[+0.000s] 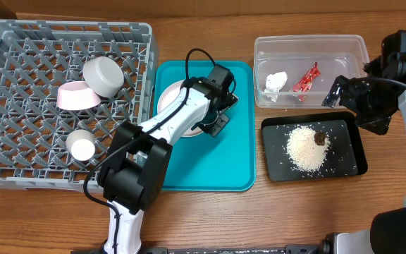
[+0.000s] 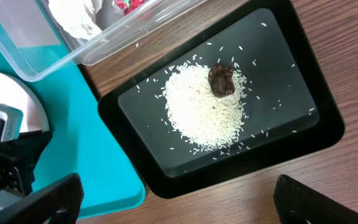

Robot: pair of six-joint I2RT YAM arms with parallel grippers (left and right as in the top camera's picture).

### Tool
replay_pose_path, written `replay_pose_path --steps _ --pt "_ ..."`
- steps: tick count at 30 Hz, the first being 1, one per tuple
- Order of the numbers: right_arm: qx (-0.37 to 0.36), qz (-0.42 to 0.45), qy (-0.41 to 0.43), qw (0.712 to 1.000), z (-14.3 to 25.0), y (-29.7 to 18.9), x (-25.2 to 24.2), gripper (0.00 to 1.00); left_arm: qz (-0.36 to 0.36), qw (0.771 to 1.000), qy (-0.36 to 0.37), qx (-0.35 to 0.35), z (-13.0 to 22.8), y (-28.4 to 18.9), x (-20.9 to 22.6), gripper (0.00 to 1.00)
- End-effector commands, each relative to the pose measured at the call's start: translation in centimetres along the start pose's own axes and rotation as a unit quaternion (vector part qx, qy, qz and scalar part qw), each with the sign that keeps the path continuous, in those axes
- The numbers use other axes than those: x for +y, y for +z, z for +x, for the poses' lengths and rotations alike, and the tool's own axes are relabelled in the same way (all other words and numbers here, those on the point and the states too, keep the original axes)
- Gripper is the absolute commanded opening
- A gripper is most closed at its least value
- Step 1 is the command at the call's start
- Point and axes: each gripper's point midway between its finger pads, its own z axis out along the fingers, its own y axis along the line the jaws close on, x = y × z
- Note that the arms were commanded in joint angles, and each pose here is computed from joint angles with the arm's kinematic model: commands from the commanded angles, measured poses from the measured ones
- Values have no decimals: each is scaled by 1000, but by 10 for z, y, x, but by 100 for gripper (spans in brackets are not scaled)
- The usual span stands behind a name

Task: Sort waste into correct bins and load items into the dishwasher
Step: 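Grasp the white plate rim with the left gripper and lift it, then set the white plate upright in the dish rack and release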

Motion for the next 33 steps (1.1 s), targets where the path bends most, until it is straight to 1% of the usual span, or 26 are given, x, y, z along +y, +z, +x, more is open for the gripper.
replay_pose_path --steps 1,5,9,11,14,16,19,21,23,26,33 --pt "-11 -2 -3 1000 -1 -6 0 100 9 999 -35 -22 -17 -15 -2 4" --pt "-11 -2 -3 1000 -1 -6 0 100 4 995 -65 -71 -42 -57 7 4" --pt "-11 -2 -3 1000 -1 -6 0 100 -2 985 -103 -136 -63 -117 23 4" --pt "-11 -2 -3 1000 -1 -6 0 100 -8 978 -117 -173 -67 -150 34 4" --pt "-11 -2 -3 1000 0 -6 0 100 -16 968 -133 -212 -65 -185 51 4" --pt "-10 -2 -2 1000 0 -6 0 100 -9 962 -146 -232 -61 -203 63 4" --pt "-9 -2 -2 1000 0 -6 0 100 34 952 -164 -256 -54 -221 76 4" --pt "-9 -2 -2 1000 0 -6 0 100 83 943 -174 -270 -51 -228 82 4" --pt "-8 -1 -2 1000 1 -6 0 100 134 933 -183 -281 -48 -233 88 4" --pt "-8 -1 -2 1000 1 -6 0 100 207 910 -200 -298 -41 -241 101 4" --pt "-6 0 -2 1000 2 -5 -1 100 288 871 -245 -314 -25 -238 142 4"
